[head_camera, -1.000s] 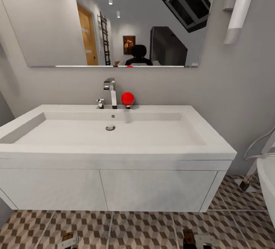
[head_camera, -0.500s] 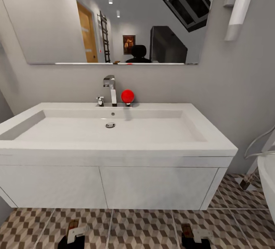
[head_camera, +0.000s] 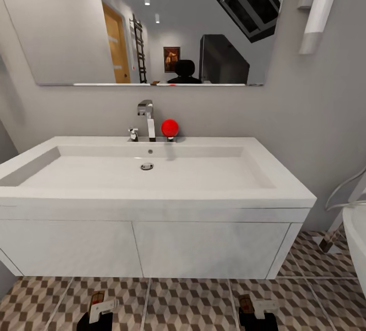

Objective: Take the four mousetraps from the cabinet in the bathroom and place them on the bathroom floor. Make sure all four end up on the same floor surface, and ensure that at least two of them are either under or directly next to the same bathroom sink.

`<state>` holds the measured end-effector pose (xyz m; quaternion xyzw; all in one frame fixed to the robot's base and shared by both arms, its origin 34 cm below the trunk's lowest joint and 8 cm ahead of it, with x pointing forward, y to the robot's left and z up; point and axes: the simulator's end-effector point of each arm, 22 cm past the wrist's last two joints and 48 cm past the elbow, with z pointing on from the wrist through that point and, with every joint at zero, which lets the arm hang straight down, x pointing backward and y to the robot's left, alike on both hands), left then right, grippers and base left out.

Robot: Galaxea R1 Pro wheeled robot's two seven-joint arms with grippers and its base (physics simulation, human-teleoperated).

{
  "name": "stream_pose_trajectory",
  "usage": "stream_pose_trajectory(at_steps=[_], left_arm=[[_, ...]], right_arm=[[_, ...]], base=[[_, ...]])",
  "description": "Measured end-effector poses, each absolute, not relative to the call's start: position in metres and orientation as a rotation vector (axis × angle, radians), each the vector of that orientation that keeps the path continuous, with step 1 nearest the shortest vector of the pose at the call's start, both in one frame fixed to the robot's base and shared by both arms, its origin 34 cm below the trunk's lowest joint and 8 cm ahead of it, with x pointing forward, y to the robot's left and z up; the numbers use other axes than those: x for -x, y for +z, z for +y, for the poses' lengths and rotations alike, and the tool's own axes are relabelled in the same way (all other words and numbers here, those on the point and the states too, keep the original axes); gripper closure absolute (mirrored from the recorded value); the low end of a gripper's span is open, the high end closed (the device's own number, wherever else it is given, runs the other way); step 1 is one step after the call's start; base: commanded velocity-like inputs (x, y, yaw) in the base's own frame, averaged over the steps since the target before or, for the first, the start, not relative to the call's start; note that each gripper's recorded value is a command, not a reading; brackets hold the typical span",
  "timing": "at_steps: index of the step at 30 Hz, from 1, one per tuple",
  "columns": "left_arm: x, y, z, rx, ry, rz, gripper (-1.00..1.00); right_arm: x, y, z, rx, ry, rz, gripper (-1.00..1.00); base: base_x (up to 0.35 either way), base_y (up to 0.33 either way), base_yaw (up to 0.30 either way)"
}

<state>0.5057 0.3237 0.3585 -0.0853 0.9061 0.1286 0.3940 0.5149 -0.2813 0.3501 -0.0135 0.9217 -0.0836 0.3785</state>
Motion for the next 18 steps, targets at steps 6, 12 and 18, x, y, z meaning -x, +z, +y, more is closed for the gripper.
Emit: stream_pose_trajectory(at_steps=[6, 12, 18], left_arm=[[-0.503, 0.351, 0.323, 0.213, 0.326, 2.305, 1.00], [-0.500, 0.338, 0.323, 0.215, 0.328, 2.306, 1.00], [-0.497, 0.325, 0.323, 0.212, 0.328, 2.307, 1.00]], right_arm=[[-0.514, 0.344, -0.281, 0.036, -0.214, 2.355, 1.00], [-0.511, 0.331, -0.282, 0.032, -0.214, 2.355, 1.00], [-0.511, 0.320, -0.281, 0.030, -0.211, 2.345, 1.00]], base=[[0.000, 0.000, 0.000], [0.000, 0.000, 0.000], [0.000, 0.000, 0.000]])
